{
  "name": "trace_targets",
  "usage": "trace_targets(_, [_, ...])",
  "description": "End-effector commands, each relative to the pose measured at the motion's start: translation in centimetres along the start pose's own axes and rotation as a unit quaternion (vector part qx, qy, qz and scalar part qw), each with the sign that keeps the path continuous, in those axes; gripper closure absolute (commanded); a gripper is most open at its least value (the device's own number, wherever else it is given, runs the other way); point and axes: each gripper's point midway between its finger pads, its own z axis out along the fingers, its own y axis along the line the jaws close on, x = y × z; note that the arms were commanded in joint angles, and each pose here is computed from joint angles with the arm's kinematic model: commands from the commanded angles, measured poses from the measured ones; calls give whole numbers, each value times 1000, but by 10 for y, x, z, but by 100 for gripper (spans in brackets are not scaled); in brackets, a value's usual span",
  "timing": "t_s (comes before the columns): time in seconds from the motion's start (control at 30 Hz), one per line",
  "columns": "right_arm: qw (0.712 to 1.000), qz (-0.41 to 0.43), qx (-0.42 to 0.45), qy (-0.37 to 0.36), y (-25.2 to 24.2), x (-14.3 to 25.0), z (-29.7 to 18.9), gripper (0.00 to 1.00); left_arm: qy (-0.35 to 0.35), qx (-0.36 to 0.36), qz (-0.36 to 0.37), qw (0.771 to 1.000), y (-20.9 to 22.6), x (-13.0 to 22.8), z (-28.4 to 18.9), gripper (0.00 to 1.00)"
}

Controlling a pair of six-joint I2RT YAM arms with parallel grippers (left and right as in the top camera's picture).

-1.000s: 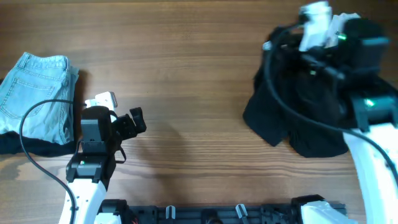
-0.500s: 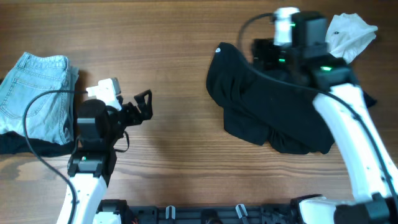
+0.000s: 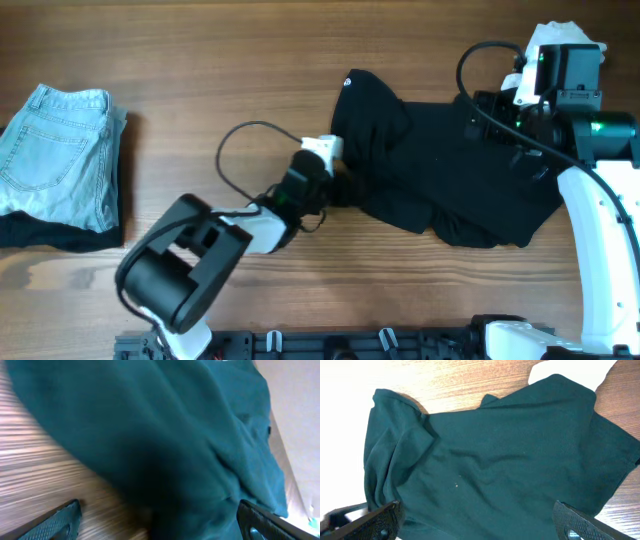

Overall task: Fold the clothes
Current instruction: 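Grasp the black t-shirt with both grippers and drag it to center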

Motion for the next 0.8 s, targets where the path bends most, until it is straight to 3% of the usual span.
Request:
trace_targets(0.0, [1000, 6, 8, -3, -4, -1, -3, 0, 5, 23, -12, 1000, -28, 1, 18, 0])
trace_targets(0.03, [1000, 6, 8, -3, -4, -1, -3, 0, -6, 18, -11, 1000, -30, -4, 20, 0])
trace_targets(0.07, [1000, 6, 8, -2, -4, 0, -3, 0, -14, 13, -11, 1000, -29, -7, 20, 7])
trace_targets(0.1, [1000, 6, 9, 0, -4, 1, -3, 0, -16, 12, -11, 1000, -28, -8, 20, 30])
trace_targets(0.13, [1000, 6, 9, 1, -4, 1, -3, 1, -20, 10, -11, 1000, -26, -11, 19, 76])
trace_targets(0.17, [1000, 6, 11, 2, -5, 2, -3, 2, -25, 9, -13, 1000, -24, -15, 18, 96])
trace_targets(0.27, [999, 25, 37, -2, -15, 0, -2, 4, -43, 27, -32, 998, -26, -56, -15, 96])
trace_targets(0.37, [997, 49, 56, -10, -35, -5, -2, 5, -119, -40, -45, 991, 1, -130, -109, 96])
trace_targets(0.47, [996, 67, 62, -18, -45, -10, -2, 5, -260, -139, -51, 954, 53, -204, -222, 96])
trace_targets(0.5, [996, 66, 62, -16, -45, -10, 1, 5, -290, -168, -73, 939, 81, -215, -248, 54])
trace_targets(0.53, [996, 60, 61, -10, -44, -9, 5, 4, -282, -186, -92, 937, 100, -211, -250, 32])
trace_targets(0.57, [997, 50, 58, -2, -43, -7, 9, 4, -263, -201, -111, 937, 114, -201, -246, 22])
trace_targets(0.6, [997, 40, 59, 8, -44, -5, 15, 4, -223, -214, -138, 941, 127, -181, -235, 0])
trace_targets(0.77, [993, 90, 68, 41, -47, -6, 64, 3, -43, -220, -208, 952, 130, -93, -188, 0])
